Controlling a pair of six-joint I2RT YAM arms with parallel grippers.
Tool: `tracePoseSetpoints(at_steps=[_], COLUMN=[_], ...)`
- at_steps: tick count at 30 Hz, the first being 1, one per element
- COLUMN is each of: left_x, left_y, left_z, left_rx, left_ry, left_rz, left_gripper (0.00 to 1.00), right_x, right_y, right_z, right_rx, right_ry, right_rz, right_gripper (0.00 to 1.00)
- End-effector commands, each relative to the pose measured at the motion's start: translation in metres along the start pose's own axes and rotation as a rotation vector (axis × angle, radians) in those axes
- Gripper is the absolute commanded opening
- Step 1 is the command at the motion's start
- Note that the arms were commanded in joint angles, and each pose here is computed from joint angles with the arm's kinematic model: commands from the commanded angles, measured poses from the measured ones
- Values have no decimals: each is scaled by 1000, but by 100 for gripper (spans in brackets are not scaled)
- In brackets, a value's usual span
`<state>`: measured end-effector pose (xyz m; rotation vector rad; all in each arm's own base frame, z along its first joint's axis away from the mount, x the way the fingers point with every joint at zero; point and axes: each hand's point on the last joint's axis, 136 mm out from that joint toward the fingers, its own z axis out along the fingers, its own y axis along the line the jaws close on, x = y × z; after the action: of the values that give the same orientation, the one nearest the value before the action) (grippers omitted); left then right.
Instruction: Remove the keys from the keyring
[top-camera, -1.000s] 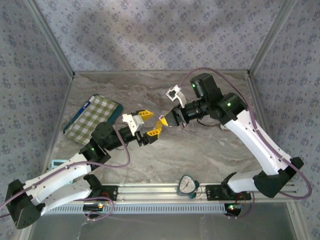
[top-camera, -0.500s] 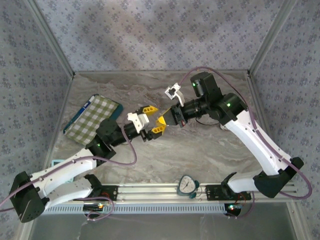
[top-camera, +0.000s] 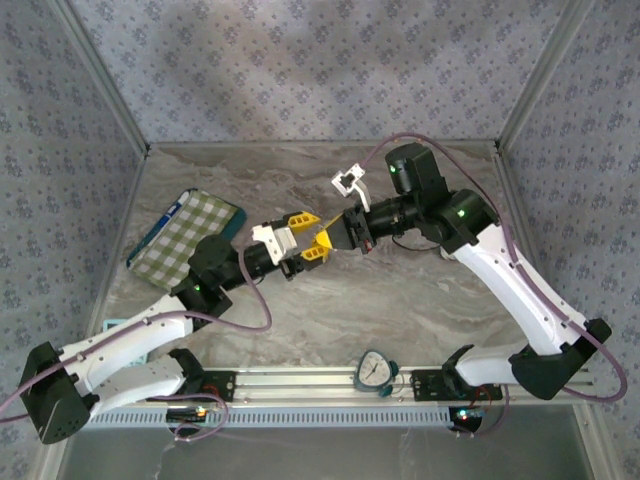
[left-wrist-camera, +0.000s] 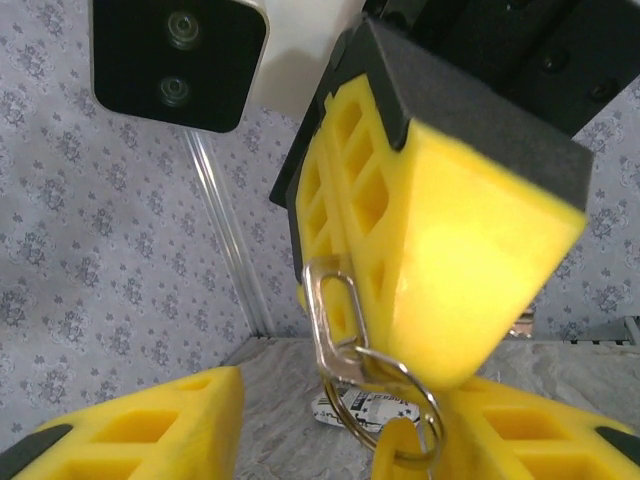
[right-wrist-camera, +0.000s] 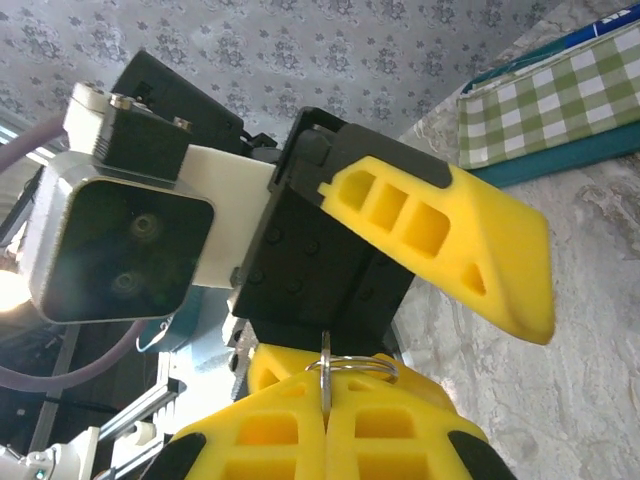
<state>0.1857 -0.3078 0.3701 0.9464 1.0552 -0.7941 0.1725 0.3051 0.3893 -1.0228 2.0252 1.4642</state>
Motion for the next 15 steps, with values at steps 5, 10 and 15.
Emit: tracePoseSetpoints(at_steps=[5, 10, 15], left_x=[-29, -38, -44], left_y=[-2, -3, -5], left_z=[2, 0, -1], left_rx=[16, 21, 29], left_ry=[-83, -117, -130], left_rz=[39, 60, 72], left_gripper=[45, 41, 28], right_x=[-4, -3, -4], right_y=[12, 10, 9], right_z=[-8, -7, -9], right_rx=[-46, -49, -59], right_ry=[-32, -33, -49], right_rz=[-1, 7, 15], right_gripper=[0, 0, 0])
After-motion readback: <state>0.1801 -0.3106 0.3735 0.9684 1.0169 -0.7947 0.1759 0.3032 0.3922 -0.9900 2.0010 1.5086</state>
